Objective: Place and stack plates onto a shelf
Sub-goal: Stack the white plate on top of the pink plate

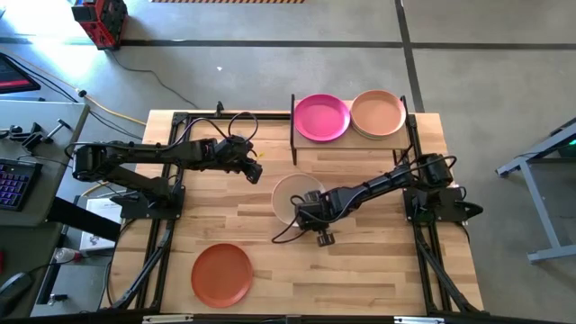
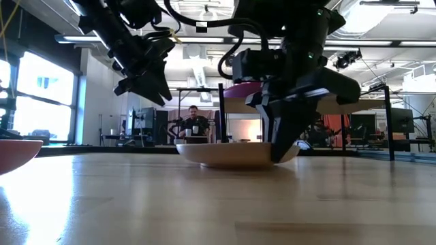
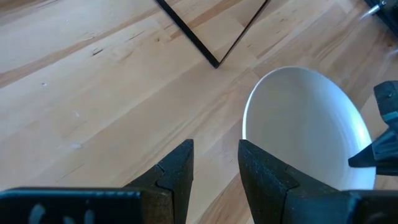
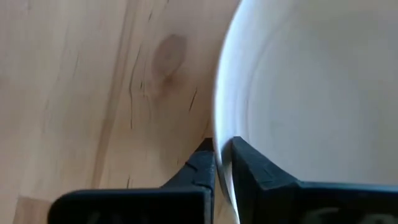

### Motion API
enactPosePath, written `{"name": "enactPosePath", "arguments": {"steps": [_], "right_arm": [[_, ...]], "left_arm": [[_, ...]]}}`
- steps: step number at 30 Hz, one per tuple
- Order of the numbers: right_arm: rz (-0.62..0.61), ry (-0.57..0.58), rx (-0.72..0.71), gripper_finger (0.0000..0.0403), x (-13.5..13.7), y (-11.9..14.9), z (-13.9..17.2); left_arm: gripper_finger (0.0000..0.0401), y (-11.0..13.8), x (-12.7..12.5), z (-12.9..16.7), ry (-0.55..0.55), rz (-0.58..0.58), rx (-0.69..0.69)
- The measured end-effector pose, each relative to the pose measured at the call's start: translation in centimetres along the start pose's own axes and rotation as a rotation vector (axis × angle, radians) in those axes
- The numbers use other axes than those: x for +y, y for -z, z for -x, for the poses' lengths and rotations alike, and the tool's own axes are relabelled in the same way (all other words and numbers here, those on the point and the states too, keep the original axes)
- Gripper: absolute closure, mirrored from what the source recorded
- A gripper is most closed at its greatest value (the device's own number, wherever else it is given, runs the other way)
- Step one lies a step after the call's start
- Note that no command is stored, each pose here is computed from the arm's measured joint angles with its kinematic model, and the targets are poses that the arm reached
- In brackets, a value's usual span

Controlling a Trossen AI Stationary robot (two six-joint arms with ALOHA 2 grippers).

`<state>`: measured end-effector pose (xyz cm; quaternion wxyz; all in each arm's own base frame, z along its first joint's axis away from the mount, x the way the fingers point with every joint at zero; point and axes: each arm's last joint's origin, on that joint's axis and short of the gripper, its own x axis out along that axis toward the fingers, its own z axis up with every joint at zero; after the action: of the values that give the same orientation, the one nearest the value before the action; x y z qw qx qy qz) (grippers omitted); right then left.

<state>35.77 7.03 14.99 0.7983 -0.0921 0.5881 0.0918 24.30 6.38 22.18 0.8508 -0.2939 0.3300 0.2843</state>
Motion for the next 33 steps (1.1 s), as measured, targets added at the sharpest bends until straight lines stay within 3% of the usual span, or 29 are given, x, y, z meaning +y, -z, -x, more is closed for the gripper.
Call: {"name": "enactPosePath", "arguments": {"steps": [19, 33], "right_arm": [[-0.004, 0.001, 0.012, 0.0402, 0.2, -2.2, 3.5], [0.014, -0.001, 0.017, 0.0402, 0.0, -5.1, 9.5]], "left_arm": [[0.0284, 0.1, 0.1, 0.0, -0.015, -0.036, 0.007], [0.0284, 0.3, 0.2, 0.0, -0.028, -0.041, 0.026]]}}
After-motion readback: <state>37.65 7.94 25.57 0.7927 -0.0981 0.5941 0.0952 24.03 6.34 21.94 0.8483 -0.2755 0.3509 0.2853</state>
